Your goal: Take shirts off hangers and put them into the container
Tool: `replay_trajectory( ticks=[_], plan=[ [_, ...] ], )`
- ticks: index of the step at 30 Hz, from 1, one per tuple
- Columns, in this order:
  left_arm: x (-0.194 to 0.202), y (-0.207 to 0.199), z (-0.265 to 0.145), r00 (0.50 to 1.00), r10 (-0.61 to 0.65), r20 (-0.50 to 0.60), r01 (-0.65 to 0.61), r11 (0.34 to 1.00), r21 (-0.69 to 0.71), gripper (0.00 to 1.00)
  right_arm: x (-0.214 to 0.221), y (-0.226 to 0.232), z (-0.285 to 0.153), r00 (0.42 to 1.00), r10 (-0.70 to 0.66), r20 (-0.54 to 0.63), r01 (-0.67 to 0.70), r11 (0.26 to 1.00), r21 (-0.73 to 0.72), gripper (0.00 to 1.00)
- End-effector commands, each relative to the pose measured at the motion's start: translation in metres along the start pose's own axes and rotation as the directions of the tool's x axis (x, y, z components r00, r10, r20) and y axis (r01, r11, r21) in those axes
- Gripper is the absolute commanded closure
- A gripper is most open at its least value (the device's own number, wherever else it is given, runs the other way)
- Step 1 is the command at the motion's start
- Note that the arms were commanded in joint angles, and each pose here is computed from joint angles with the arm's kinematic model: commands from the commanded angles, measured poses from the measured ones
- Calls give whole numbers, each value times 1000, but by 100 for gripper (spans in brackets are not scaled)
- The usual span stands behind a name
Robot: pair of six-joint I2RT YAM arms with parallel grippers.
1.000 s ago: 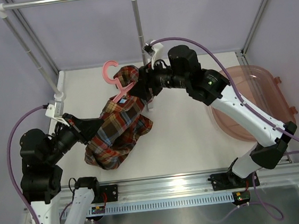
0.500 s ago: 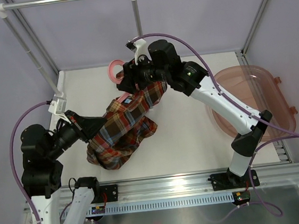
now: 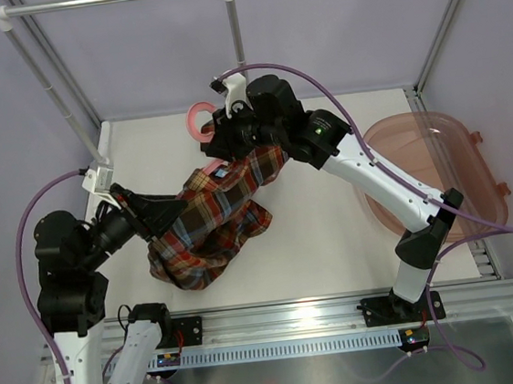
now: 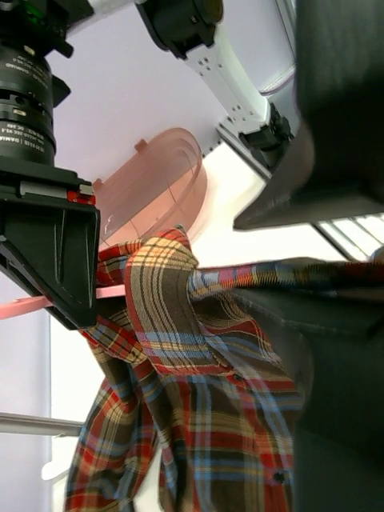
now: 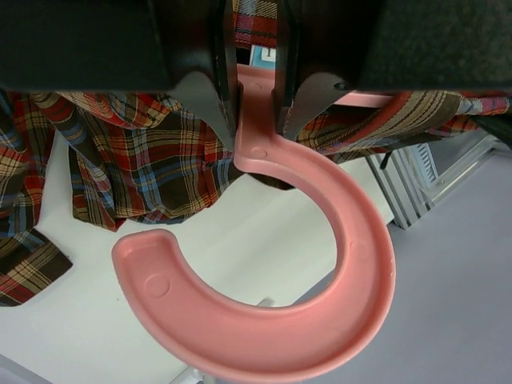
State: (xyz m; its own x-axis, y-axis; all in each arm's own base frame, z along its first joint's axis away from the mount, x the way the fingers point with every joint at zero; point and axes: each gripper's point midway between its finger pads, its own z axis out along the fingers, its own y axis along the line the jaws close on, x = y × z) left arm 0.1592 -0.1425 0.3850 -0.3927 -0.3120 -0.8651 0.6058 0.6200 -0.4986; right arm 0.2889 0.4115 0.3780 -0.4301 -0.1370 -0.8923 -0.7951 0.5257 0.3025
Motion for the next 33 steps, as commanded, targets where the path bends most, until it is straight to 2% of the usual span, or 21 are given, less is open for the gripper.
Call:
replay_trajectory(
  ticks=[1, 3, 7, 17, 27, 33],
  plan=[
    [-13, -21, -5, 997, 58, 42, -61, 995, 73, 56, -24, 4, -22, 997, -8, 79, 4, 999, 51, 100],
    [-10, -23, -11, 996, 81, 42, -83, 995, 62, 47, -28, -1, -27, 996, -15, 88, 7, 996, 90, 100],
    [-4, -24, -16, 996, 91, 19, -92, 994, 56, 40, -34, -2, -39, 995, -23, 100, 11, 993, 116, 100],
    [22, -7, -14, 998, 55, -34, -54, 998, 24, 36, -57, -11, -71, 987, -79, 142, 47, 975, 217, 100],
    [38, 11, -12, 997, 47, -64, -49, 998, -26, 37, -73, -16, -99, 976, -115, 183, 60, 957, 285, 100],
    [38, 14, -13, 996, 56, -68, -59, 997, -44, 50, -73, -27, -117, 973, -134, 188, 62, 936, 346, 100]
  ],
)
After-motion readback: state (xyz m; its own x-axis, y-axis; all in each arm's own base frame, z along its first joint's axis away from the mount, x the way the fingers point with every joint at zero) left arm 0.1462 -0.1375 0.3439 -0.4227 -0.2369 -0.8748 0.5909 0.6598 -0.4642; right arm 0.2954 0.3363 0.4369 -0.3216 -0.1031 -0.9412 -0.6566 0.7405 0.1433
